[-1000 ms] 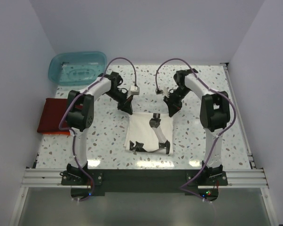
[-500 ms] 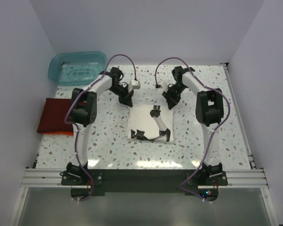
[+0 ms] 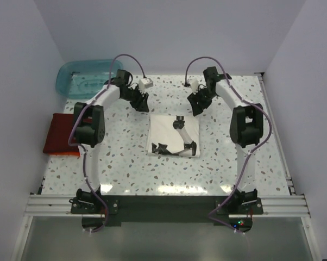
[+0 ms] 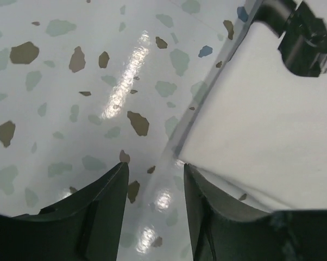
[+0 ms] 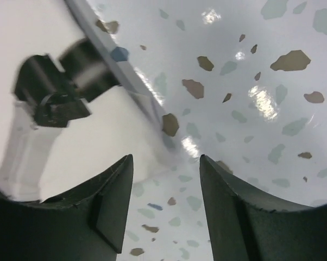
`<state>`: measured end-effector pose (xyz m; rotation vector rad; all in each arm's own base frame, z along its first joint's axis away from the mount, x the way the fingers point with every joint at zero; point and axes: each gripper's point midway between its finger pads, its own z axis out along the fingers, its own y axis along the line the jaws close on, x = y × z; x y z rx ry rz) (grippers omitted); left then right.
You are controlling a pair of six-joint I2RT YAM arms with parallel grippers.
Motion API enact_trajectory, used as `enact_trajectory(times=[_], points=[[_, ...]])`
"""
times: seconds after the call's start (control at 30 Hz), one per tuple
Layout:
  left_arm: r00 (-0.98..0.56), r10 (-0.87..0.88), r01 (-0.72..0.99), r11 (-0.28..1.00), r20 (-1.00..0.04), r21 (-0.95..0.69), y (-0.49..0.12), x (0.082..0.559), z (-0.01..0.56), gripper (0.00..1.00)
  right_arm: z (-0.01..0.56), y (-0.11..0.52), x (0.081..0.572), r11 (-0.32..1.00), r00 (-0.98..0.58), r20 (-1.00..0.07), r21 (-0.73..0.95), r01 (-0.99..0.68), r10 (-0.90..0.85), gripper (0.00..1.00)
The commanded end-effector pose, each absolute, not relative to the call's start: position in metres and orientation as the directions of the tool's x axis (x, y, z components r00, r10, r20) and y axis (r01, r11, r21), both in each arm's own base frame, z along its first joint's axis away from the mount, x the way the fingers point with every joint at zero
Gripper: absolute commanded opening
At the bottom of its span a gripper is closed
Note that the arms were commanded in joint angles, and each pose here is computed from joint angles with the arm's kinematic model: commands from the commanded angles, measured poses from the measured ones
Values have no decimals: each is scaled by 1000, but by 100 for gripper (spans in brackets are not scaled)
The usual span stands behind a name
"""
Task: Fold and stack the t-shirts
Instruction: Fold the tshirt
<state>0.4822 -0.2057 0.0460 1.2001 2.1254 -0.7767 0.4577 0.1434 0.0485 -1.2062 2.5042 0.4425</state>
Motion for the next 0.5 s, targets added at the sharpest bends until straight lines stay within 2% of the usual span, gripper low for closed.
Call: enact_trajectory(times=[0.0, 0.03, 0.07, 0.1, 0.13, 0.17, 0.2, 0.23, 0.33, 0.37, 0.4, 0.47], points=[[-441, 350, 859, 431, -826, -276, -219, 462, 156, 51, 147, 172, 438, 622, -614, -604, 236, -747, -508, 55], [-468, 321, 849, 421, -823, -319, -224, 450, 163, 51, 168, 177, 423, 617, -620, -628, 268, -740, -470, 55], [-543, 293, 820, 388, -787, -421, -236, 422, 154, 53, 171, 183, 409, 629, -679, -606, 348, -695, -414, 54], [-542, 274, 821, 375, -795, -430, -240, 405, 169, 53, 179, 195, 391, 578, -704, -606, 443, -686, -370, 53], [-563, 261, 810, 363, -785, -460, -246, 392, 170, 53, 162, 198, 365, 565, -765, -539, 529, -633, -354, 52], [-632, 256, 767, 341, -731, -544, -250, 364, 151, 53, 171, 207, 352, 537, -766, -547, 557, -634, -336, 50], [-641, 231, 761, 318, -732, -566, -262, 350, 163, 53, 155, 211, 328, 537, -827, -464, 632, -559, -316, 45], [-671, 223, 736, 308, -707, -602, -267, 338, 160, 53, 156, 219, 315, 501, -838, -446, 672, -545, -314, 43], [-786, 219, 618, 260, -578, -742, -280, 290, 134, 53, 141, 240, 270, 439, -858, -353, 748, -498, -373, 41], [-793, 215, 608, 236, -569, -758, -289, 284, 134, 52, 134, 249, 260, 423, -853, -343, 757, -499, -394, 40], [-800, 224, 599, 228, -557, -768, -292, 278, 129, 52, 120, 250, 247, 438, -878, -275, 783, -441, -392, 39], [-817, 250, 571, 224, -520, -790, -296, 266, 114, 52, 104, 254, 242, 435, -890, -242, 803, -407, -386, 38]])
